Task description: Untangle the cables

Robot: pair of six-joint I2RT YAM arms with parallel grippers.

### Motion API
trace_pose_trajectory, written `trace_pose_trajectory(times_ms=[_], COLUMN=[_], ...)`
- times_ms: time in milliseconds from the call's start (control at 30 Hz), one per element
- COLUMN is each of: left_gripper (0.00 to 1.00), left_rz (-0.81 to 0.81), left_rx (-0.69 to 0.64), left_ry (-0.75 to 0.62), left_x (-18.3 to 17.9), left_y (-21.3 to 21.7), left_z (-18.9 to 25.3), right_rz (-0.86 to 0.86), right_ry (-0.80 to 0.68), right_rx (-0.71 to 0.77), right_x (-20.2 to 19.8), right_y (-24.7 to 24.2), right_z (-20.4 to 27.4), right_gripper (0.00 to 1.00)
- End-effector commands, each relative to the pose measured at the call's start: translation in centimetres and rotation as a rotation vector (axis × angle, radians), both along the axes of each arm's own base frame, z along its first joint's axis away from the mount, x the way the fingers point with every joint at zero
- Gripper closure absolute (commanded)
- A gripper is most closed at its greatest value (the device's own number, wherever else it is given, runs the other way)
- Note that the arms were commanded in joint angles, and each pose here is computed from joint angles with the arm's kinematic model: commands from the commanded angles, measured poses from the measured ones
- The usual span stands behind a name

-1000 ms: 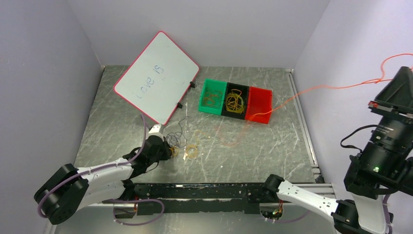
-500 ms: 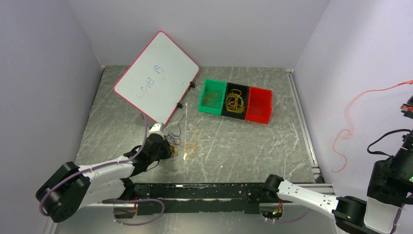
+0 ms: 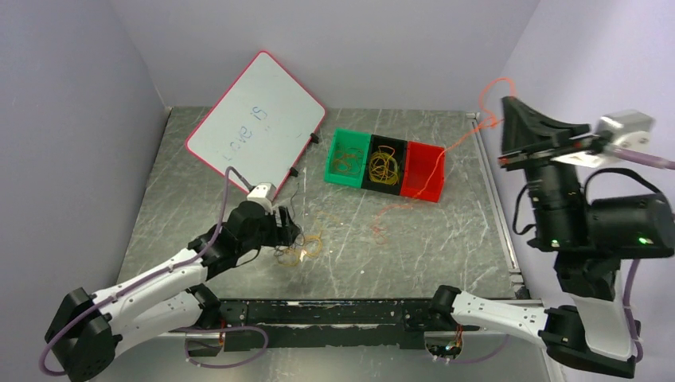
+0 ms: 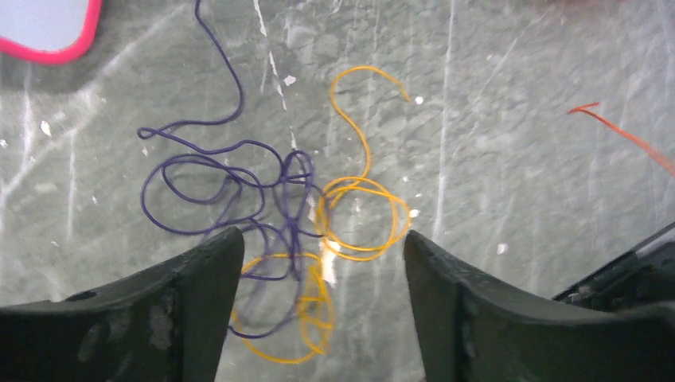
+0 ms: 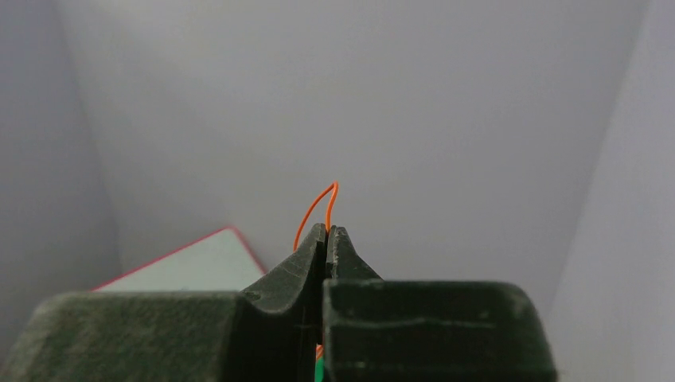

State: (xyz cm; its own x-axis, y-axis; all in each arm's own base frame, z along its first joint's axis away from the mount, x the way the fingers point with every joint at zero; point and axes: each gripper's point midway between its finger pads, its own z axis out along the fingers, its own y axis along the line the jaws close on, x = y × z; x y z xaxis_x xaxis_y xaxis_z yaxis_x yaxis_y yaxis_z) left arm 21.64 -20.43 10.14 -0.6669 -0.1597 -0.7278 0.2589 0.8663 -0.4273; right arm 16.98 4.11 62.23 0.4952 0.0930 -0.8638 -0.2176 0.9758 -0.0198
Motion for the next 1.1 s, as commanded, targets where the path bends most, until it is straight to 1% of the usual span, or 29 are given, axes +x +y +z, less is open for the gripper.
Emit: trace_pose_trajectory(times_ms=[0,33,100,200,300,433,533,633,800,933,1067], left_gripper=[0.09,0.06,0.04,0.05,0.06,0.04,0.04,0.03,0.04,0.04,0.07], left_rz=[0.013,0.009,-0.002,-0.025,-0.051,-0.138,-0.202,-0.281,-0.415,-0.510,-0.646], left_rx=[0.057,0.064,0.099,0.164,0.178,0.075,-0.050,-0.115,-0.175,-0.246,-0.346], left_ry=[0.017,0.013,0.020,0.056,0.014,-0.153,-0.309,-0.430,-0.526,-0.606,-0.659], left_x=[-0.7,-0.7,-0.6,-0.8,-0.8,-1.2,-1.5,-1.7,-1.4,-1.3,-2.5], left_y=[1.2,1.3,1.4,1.5,1.7,0.9,-0.3,-1.7,-4.9,-7.4,-9.8], left_z=[1.4,1.8,2.7,4.1,6.1,9.9,13.5,16.1,18.7,20.8,22.6], right_rz=[0.153,0.171,0.211,0.270,0.289,0.298,0.309,0.330,0.375,0.404,0.391], right_ry=[0.080,0.104,0.149,0.209,0.251,0.269,0.263,0.258,0.259,0.246,0.252], right_rx=[-0.037,-0.041,-0.059,-0.086,-0.087,-0.066,-0.053,-0.041,0.013,0.070,0.138], right_x=[0.6,1.0,1.7,2.5,3.3,3.8,3.9,3.9,3.7,3.5,3.8], right_y=[4.4,5.4,7.5,10.4,12.1,13.0,13.5,14.1,14.9,15.2,14.9], right_z=[-2.6,-3.2,-4.8,-7.1,-9.0,-9.8,-9.8,-9.9,-10.0,-9.6,-9.3], right_gripper=[1.00,1.00,1.00,1.00,1.00,1.00,1.00,1.00,1.00,1.00,1.00])
